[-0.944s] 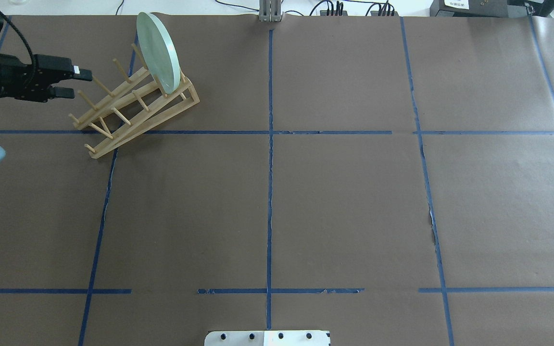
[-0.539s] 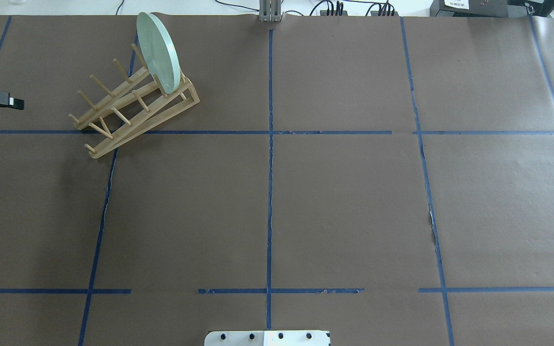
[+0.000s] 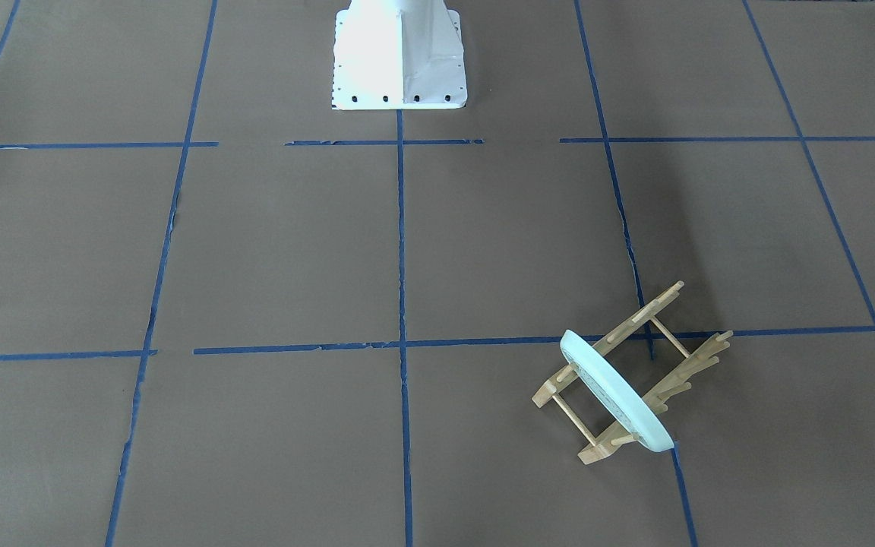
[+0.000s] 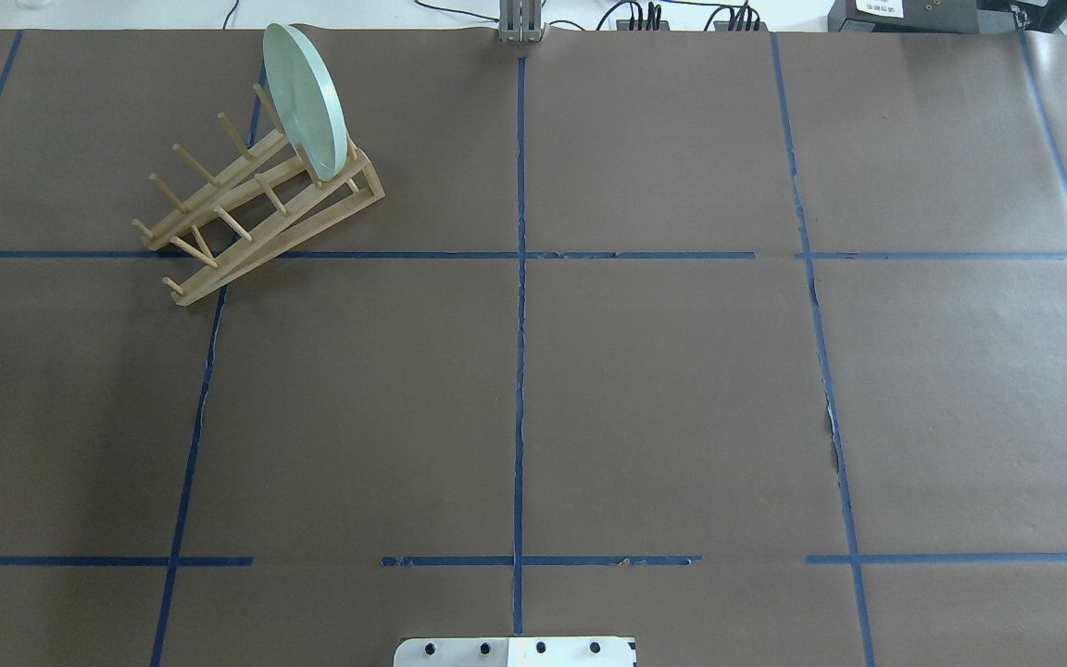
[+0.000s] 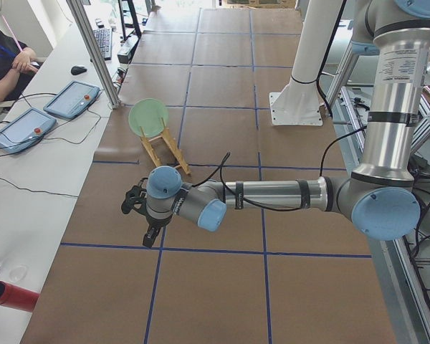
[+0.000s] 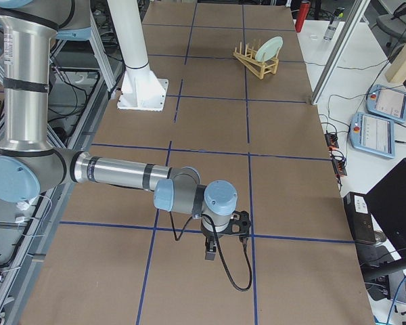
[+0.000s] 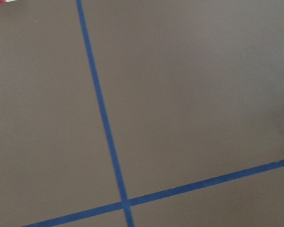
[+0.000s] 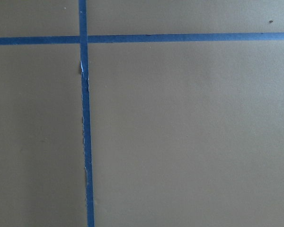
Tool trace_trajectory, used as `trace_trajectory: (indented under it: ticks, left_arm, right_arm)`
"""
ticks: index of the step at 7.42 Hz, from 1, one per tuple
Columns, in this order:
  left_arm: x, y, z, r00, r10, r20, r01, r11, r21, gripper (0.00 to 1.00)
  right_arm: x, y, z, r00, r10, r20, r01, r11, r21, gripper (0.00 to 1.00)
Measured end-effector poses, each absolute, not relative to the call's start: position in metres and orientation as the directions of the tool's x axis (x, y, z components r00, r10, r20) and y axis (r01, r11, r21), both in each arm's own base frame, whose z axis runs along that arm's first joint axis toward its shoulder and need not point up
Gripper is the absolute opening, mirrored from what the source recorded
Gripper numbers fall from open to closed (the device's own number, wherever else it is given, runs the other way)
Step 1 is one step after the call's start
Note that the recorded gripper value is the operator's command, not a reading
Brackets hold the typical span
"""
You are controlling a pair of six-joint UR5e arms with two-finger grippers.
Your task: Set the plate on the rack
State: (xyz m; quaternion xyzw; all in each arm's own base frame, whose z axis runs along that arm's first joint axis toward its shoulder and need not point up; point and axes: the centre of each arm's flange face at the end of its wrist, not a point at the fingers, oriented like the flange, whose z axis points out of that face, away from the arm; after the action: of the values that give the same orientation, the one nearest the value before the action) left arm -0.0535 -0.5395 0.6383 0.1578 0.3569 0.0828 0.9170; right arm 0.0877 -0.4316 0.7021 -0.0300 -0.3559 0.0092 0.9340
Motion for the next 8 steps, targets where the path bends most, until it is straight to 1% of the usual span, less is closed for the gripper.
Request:
trace_trajectory:
  ticks: [2, 4, 5, 8]
  left_arm:
    - [-0.094, -0.525, 0.64, 0.737, 0.229, -0.636, -0.071, 0.962, 0.265, 1.0]
    - [-0.103, -0.519, 0.639, 0.736, 0.116, -0.667, 0.008, 0.984, 0.18, 1.0]
    - [-0.104, -0.52, 0.637, 0.736, 0.093, -0.671, 0.035, 0.984, 0.175, 1.0]
    - [-0.104, -0.524, 0.631, 0.739, 0.116, -0.664, 0.049, 0.973, 0.224, 1.0]
  right_arm:
    - [0.088, -0.432, 0.702, 0.746, 0.038, 0.664, 0.004, 0.998, -0.062, 1.0]
    - [0.088, -0.432, 0.702, 0.746, 0.038, 0.664, 0.004, 0.998, -0.062, 1.0]
    - [0.088, -0.432, 0.702, 0.746, 0.038, 0.664, 0.004, 0.998, -0.063, 1.0]
    - [0.088, -0.432, 0.702, 0.746, 0.038, 0.664, 0.005, 0.998, -0.063, 1.0]
